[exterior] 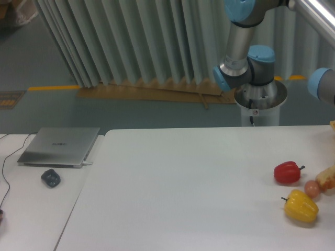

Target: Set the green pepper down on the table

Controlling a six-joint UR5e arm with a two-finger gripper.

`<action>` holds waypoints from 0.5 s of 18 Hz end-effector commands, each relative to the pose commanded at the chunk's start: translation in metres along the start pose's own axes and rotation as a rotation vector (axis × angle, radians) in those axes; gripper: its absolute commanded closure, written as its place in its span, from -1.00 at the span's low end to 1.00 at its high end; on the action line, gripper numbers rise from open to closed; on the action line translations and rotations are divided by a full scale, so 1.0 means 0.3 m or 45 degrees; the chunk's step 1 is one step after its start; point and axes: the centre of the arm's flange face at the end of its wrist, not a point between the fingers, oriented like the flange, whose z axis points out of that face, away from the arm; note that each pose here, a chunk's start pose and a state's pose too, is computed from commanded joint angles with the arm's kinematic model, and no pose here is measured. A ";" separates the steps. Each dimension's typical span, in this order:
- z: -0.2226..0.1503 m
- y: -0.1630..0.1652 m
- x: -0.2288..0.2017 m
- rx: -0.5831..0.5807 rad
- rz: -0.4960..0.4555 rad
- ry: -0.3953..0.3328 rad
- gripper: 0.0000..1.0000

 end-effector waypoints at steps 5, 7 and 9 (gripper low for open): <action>-0.002 -0.004 0.012 0.001 0.002 0.004 -1.00; 0.001 -0.004 0.014 0.001 0.002 0.006 -1.00; 0.000 -0.001 0.013 0.000 0.000 0.006 -1.00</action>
